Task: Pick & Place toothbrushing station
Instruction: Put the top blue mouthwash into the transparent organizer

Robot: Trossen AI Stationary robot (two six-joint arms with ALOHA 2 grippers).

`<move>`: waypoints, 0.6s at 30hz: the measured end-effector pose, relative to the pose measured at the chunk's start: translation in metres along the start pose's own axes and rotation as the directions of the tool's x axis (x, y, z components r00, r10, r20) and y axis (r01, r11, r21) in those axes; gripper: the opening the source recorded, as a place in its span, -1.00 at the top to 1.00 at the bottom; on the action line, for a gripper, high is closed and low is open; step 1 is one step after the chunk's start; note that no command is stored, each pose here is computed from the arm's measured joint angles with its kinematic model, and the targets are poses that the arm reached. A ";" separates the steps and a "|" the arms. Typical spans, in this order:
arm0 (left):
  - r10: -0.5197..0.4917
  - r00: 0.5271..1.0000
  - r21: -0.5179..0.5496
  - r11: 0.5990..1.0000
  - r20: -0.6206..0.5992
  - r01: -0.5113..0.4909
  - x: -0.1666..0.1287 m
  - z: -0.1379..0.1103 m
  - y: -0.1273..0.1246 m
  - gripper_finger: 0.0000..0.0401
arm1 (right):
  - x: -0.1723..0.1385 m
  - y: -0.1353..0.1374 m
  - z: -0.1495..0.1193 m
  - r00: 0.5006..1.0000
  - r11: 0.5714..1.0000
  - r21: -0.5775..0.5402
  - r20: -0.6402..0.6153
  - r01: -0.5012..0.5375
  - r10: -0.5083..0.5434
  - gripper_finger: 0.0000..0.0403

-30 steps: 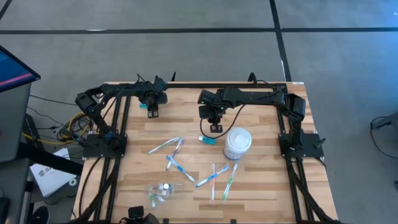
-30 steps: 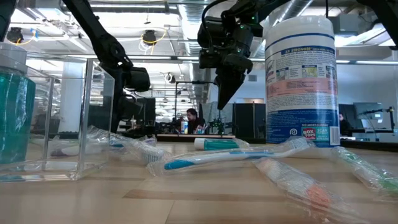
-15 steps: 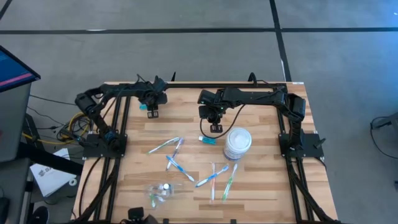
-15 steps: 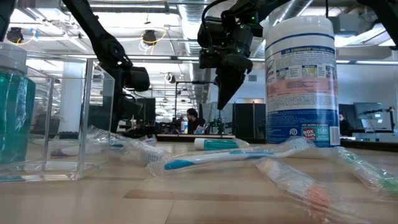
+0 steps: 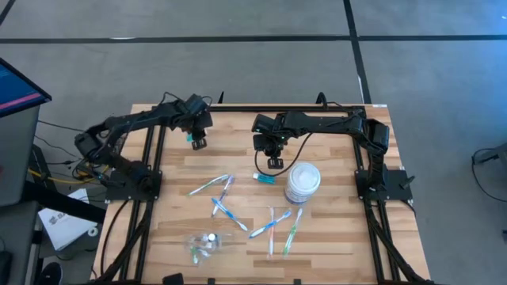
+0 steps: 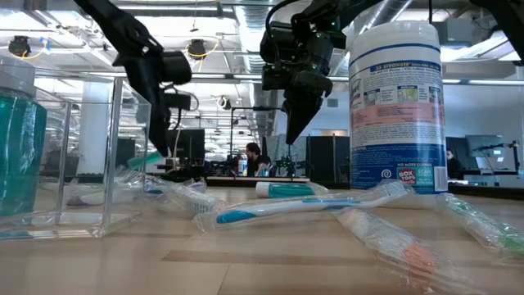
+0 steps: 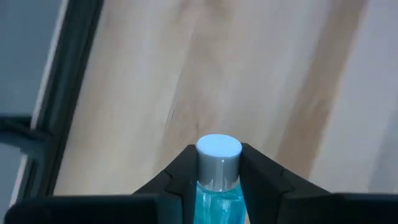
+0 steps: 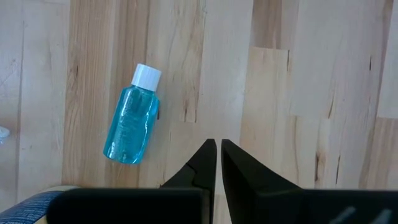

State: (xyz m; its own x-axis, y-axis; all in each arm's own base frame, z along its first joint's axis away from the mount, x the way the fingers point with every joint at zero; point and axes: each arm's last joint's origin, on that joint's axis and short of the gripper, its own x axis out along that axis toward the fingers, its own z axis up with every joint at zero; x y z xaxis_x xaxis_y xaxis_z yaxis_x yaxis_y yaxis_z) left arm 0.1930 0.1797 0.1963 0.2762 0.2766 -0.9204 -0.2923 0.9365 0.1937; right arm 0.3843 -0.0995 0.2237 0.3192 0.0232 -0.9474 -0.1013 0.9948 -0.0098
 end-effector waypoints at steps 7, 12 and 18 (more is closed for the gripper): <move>-0.118 0.987 0.034 0.993 0.112 0.115 -0.018 -0.009 -0.026 0.57 | 0.000 0.000 0.000 1.000 1.000 0.000 -0.001 0.000 0.000 0.92; -0.153 0.977 0.046 0.988 0.145 0.148 -0.025 -0.019 -0.046 0.57 | 0.000 0.000 0.000 1.000 1.000 0.003 0.000 0.000 0.000 0.92; -0.240 0.941 0.059 0.971 0.240 0.232 -0.035 -0.028 -0.070 0.56 | 0.000 0.000 0.000 1.000 0.999 0.034 0.001 0.000 0.000 0.92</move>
State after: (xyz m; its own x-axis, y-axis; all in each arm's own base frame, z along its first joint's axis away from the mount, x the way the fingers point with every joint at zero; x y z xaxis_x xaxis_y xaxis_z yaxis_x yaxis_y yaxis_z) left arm 0.1781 0.0980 0.2053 0.5500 0.0877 -0.8306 -0.1655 0.9862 -0.0055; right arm 0.3844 -0.0996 0.2237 0.3203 0.0230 -0.9470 -0.0690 0.9976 0.0009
